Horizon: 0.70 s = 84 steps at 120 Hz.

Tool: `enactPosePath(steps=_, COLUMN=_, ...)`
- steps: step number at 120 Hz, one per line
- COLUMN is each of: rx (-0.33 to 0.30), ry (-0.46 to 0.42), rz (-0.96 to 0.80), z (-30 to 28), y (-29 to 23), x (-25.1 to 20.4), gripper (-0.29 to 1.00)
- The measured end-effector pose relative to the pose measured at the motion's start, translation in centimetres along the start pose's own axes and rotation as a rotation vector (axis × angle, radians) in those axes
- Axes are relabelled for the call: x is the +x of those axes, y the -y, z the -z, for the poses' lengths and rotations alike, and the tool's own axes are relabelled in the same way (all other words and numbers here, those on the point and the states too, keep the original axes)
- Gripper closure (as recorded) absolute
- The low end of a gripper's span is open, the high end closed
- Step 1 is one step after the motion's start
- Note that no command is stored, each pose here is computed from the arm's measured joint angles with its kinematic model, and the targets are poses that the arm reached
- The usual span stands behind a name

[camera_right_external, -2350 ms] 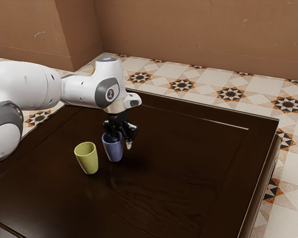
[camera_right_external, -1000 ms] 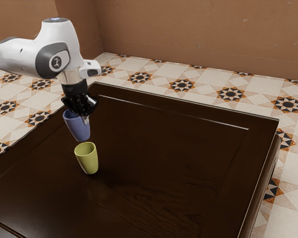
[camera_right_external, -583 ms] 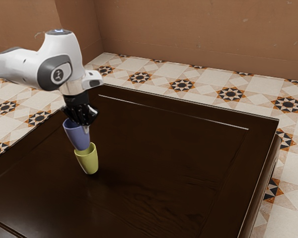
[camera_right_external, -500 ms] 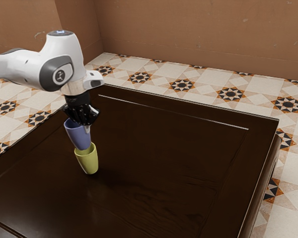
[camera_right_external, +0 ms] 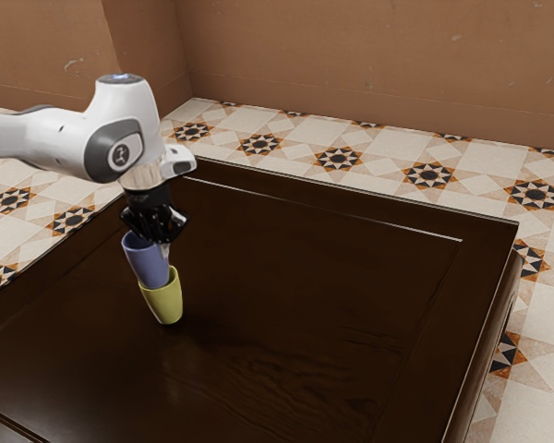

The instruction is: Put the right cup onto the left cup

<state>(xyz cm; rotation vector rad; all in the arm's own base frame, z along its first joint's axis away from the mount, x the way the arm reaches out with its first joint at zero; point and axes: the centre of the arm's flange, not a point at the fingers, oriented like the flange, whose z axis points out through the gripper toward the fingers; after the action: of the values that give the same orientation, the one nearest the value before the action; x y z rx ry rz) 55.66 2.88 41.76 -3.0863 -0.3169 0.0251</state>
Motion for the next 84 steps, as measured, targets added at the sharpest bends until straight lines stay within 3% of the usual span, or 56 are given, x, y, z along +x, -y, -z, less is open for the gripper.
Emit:
enactPosePath(steps=8, rx=0.001, ry=0.000, rz=-0.002, z=-0.3, y=-0.4, x=0.1, gripper=0.78)
enactPosePath(steps=32, rx=-0.002, ry=-0.005, rz=-0.022, z=-0.3, y=-1.9, x=-0.1, gripper=0.36)
enactPosePath(steps=52, rx=-0.003, ry=-0.016, rz=-0.017, z=0.2, y=-1.7, x=0.2, gripper=0.16)
enactPosePath(steps=84, rx=-0.020, ry=-0.138, rz=-0.043, z=14.6, y=-1.2, x=2.7, gripper=0.05)
